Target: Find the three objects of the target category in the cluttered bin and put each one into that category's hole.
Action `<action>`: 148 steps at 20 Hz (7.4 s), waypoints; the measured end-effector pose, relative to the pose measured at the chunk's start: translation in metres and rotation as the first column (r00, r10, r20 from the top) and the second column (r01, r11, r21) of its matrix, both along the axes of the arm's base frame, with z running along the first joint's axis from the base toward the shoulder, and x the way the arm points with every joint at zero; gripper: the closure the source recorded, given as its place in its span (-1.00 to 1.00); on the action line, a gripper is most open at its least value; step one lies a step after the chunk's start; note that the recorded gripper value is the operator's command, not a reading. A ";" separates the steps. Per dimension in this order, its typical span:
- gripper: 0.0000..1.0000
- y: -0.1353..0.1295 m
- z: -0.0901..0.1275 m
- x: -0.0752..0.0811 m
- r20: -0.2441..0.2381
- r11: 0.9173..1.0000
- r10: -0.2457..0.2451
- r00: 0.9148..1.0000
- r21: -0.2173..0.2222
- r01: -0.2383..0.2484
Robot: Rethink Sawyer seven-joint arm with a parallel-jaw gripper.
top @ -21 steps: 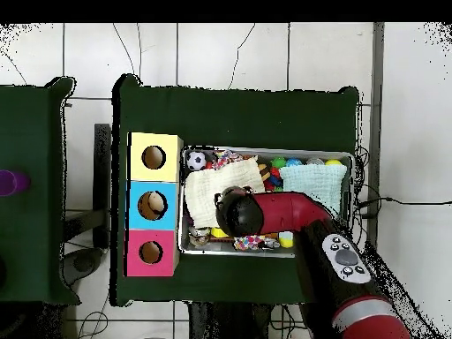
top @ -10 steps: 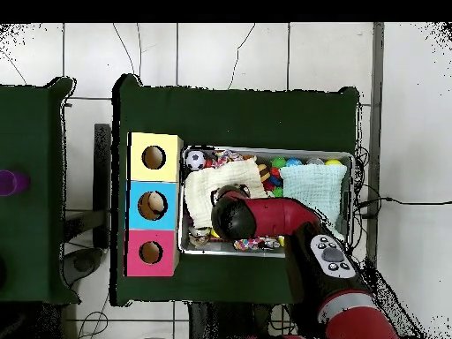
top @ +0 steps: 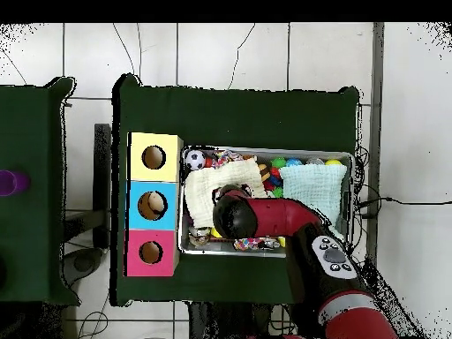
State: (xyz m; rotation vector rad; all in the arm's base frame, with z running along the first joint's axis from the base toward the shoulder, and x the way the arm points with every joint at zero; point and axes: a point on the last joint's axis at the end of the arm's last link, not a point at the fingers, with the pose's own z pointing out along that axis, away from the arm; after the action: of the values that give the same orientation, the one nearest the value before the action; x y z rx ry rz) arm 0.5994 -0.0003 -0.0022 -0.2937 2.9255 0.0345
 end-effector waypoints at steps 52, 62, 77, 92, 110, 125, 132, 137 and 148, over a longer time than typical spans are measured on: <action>1.00 -0.005 0.017 -0.016 -0.025 0.998 -0.035 0.999 -0.047 0.034; 1.00 -0.005 0.017 -0.016 -0.027 0.998 -0.040 0.999 -0.049 0.038; -1.00 -0.004 0.015 -0.017 -0.032 0.998 -0.046 0.998 -0.045 0.045; -1.00 -0.005 0.008 -0.022 -0.047 0.998 -0.051 0.998 -0.040 0.049; -1.00 -0.009 -0.011 -0.033 -0.076 0.998 -0.065 0.995 -0.029 0.063; 1.00 -0.015 -0.012 -0.028 -0.050 0.997 -0.072 0.996 -0.036 0.070; 1.00 -0.015 -0.012 -0.028 -0.050 0.997 -0.072 0.996 -0.036 0.070; 1.00 -0.015 -0.011 -0.028 -0.050 0.997 -0.072 0.996 -0.036 0.070; 1.00 -0.021 -0.007 -0.030 -0.071 0.996 -0.082 0.994 -0.038 0.079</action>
State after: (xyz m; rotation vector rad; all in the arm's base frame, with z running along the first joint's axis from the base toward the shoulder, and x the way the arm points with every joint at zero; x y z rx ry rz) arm 0.5692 -0.0215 -0.0096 -0.1831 3.0102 -0.0183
